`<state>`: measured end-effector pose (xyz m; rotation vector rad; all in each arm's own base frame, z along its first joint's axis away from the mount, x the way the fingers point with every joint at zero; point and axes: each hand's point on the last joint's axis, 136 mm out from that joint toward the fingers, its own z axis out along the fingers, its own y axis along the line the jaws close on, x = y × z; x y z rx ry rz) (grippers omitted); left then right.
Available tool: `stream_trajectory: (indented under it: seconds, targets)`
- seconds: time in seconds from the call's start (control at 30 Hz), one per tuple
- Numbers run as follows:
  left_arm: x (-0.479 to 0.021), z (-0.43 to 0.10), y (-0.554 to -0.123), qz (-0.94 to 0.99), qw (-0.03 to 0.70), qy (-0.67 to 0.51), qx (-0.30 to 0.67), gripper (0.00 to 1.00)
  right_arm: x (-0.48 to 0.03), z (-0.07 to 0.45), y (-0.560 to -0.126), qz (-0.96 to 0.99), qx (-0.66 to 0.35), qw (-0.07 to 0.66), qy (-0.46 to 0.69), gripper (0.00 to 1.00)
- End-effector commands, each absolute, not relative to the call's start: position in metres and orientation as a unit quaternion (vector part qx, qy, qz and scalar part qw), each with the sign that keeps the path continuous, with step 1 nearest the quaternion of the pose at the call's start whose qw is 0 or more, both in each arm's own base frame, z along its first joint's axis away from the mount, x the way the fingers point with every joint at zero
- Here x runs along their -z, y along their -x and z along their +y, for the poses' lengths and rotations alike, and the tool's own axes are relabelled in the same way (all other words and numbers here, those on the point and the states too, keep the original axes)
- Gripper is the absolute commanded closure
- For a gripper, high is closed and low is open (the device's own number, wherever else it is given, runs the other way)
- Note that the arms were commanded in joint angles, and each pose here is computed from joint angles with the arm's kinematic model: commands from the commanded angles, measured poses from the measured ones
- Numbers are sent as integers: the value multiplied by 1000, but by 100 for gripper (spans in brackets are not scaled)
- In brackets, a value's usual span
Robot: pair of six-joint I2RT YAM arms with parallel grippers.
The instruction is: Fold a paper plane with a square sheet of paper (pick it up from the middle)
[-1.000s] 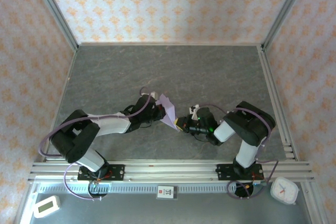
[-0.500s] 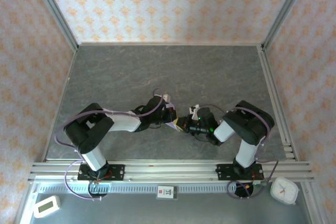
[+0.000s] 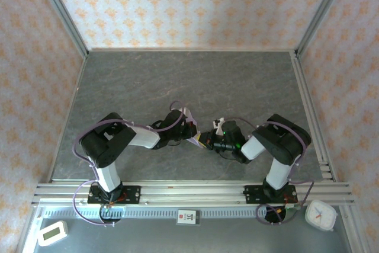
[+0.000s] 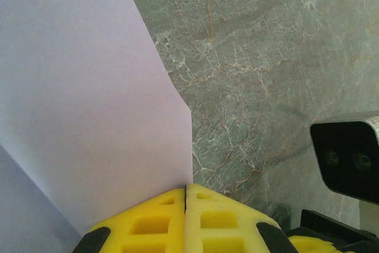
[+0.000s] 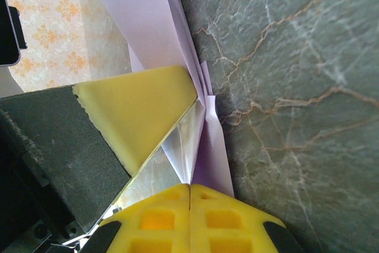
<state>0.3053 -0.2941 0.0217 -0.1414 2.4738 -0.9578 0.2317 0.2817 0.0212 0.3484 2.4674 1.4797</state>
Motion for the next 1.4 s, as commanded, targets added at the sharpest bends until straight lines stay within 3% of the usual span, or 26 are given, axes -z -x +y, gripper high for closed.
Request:
stream_trajectory:
  seconds: [0.0, 0.57, 0.6, 0.7, 0.8, 0.9, 1.1, 1.37]
  targets:
    - [-22, -276, -325, 905, 265, 70, 325, 100, 41, 250, -210, 904, -392, 78, -153, 100]
    - [-3, -261, -353, 916, 256, 65, 301, 100, 37, 259, -210, 905, -400, 69, -127, 100]
    - [0, -260, -350, 918, 253, 64, 299, 100, 29, 263, -214, 903, -406, 76, -117, 99]
    - [8, -255, -344, 920, 248, 66, 295, 100, 3, 267, -231, 907, -395, 112, -87, 75]
    - [10, -252, -341, 922, 249, 63, 291, 100, -28, 266, -249, 913, -372, 158, -63, 71]
    - [12, -250, -339, 923, 247, 61, 287, 100, -49, 271, -257, 912, -368, 174, -43, 76]
    - [16, -250, -337, 925, 244, 61, 285, 100, -57, 289, -267, 903, -394, 167, -36, 100]
    - [17, -252, -337, 926, 240, 58, 285, 100, -40, 320, -264, 905, -401, 140, -16, 100]
